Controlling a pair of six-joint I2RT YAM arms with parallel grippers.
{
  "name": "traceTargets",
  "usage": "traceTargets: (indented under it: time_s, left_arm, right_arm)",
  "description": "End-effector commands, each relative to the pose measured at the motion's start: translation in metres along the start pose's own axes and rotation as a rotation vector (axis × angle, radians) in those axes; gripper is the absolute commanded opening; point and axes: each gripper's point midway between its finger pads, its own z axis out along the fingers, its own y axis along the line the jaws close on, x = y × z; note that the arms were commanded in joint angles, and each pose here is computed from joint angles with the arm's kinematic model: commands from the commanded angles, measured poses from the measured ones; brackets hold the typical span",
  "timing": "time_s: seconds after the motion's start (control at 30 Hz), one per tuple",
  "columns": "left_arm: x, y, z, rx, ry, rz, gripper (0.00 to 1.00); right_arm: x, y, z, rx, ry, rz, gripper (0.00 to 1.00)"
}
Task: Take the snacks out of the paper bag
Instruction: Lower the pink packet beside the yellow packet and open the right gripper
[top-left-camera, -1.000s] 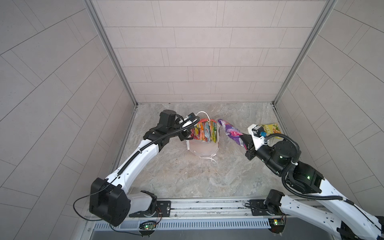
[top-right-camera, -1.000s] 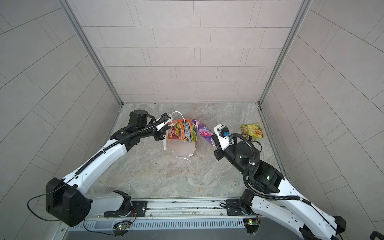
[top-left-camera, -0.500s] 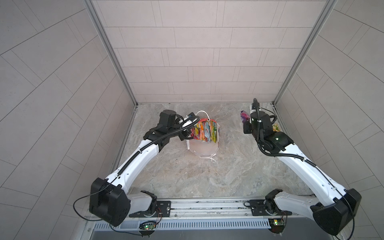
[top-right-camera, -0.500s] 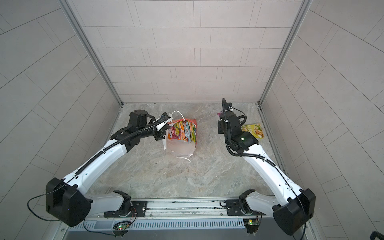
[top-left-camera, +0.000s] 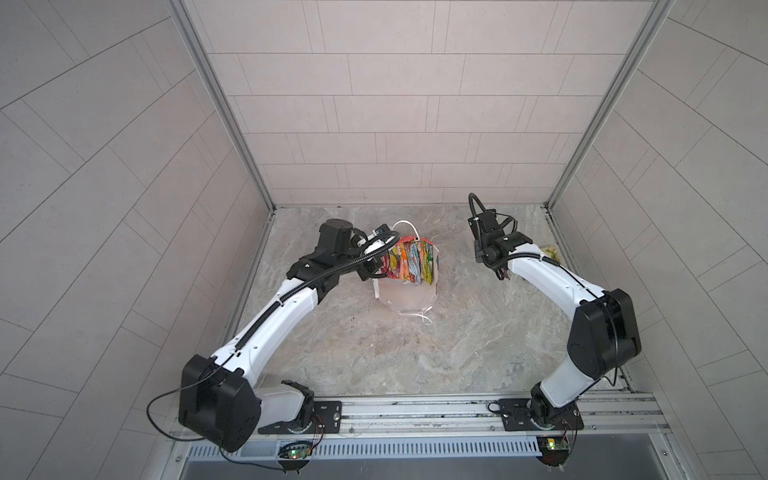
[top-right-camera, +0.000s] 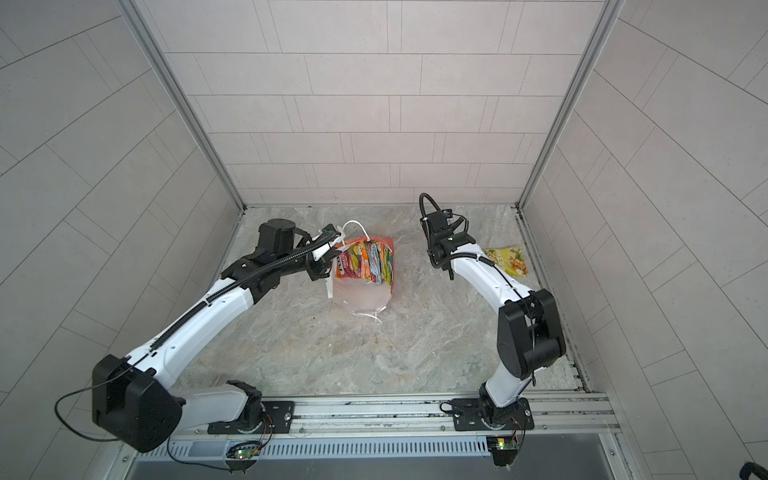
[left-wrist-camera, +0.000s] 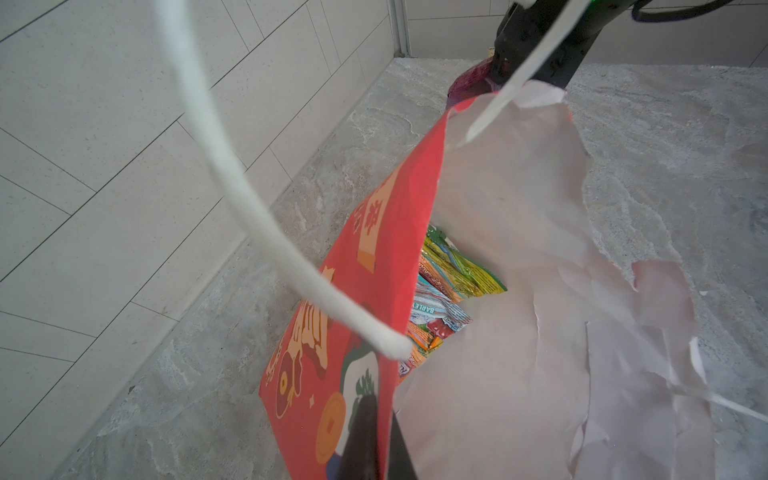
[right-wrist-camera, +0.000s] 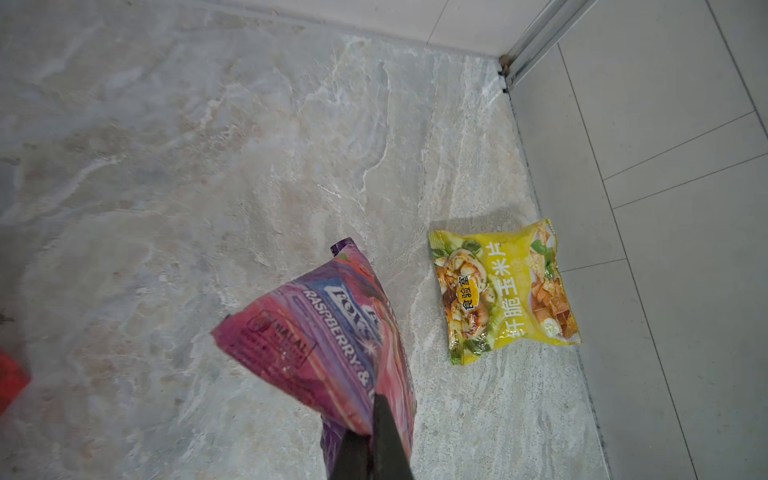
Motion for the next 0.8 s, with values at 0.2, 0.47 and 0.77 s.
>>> traceTargets:
  time_s: [0.2,0.47,0.77]
  left_arm:
    - [-0.015,0.002,-0.003,-0.013,-0.053,0.028,0.00]
    - [-0.014,0.004,0.000,-0.014,-0.046,0.027,0.00]
    - [-0.013,0.005,0.000,-0.020,-0.039,0.025,0.00]
  right_arm:
    - [-0.006,-0.016,0.020,0.102,0.027,0.062,0.00]
    - [-0.002,-0.023,0.038,0.165,0.051,0.061,0.04]
    - [0.000,-0.024,0.049,0.183,0.064,0.070,0.26]
